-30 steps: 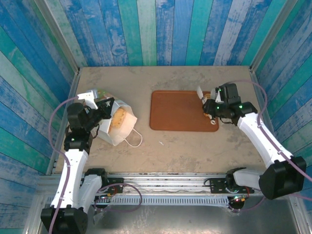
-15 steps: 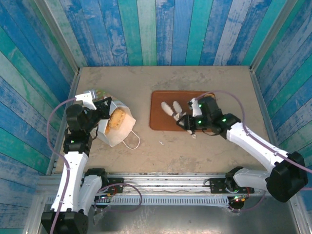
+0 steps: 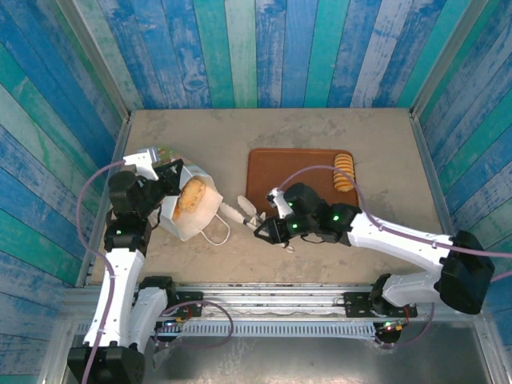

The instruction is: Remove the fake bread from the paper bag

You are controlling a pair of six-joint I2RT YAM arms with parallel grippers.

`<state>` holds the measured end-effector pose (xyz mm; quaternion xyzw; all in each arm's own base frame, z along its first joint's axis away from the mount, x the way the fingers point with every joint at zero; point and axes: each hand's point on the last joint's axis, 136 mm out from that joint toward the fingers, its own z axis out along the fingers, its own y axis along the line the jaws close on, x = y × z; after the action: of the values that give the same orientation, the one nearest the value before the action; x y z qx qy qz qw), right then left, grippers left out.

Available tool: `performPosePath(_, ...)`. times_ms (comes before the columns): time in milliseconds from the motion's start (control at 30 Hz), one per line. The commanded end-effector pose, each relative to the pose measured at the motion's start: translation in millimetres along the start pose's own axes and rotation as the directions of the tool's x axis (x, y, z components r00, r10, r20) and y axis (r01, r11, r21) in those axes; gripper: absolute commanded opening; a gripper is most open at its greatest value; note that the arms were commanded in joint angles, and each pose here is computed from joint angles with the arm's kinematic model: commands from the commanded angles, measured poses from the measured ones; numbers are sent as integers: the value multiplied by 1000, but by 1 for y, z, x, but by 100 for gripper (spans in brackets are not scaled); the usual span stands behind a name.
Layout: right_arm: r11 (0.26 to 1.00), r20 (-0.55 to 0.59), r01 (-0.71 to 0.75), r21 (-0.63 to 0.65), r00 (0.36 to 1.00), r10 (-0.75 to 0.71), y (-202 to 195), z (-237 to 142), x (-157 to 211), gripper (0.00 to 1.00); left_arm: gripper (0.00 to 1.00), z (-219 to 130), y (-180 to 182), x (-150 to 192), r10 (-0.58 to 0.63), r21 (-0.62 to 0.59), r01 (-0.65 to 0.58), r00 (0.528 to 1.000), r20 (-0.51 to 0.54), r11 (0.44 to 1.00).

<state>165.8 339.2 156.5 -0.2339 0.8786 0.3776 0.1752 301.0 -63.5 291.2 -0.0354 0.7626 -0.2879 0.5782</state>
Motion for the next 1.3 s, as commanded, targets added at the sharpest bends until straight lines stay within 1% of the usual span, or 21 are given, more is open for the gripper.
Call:
performPosePath(0,996,25,56,-65,998,-54,28,6,-14,50,0,2,5,0,21,-13,-21,1000,2,1000)
performPosePath(167,993,-21,45,-105,999,-48,42,29,-17,49,0,6,3,5,21,7,-21,999,-28,1000)
performPosePath(300,996,-25,29,-84,999,-32,43,48,-21,50,0,8,-1,6,13,36,-12,999,-33,999)
performPosePath(367,998,-18,-14,-63,1000,13,38,57,-24,49,0,9,-4,7,9,59,-7,999,-40,998)
performPosePath(633,987,4,-126,-99,992,127,41,93,-41,47,0,12,-15,11,9,134,2,997,-75,991)
performPosePath(767,982,52,-169,-80,983,174,38,103,-56,48,0,12,-19,13,6,161,8,996,-89,987)
performPosePath(967,966,31,-255,-48,966,257,30,131,-60,50,0,12,-18,14,4,157,10,996,-91,988)
performPosePath(1133,962,1,-272,-34,962,272,28,149,-60,51,0,12,-19,13,7,156,7,996,-85,988)
performPosePath(1267,961,-17,-274,-25,962,274,27,157,-60,49,0,12,-17,14,3,151,11,996,-88,988)
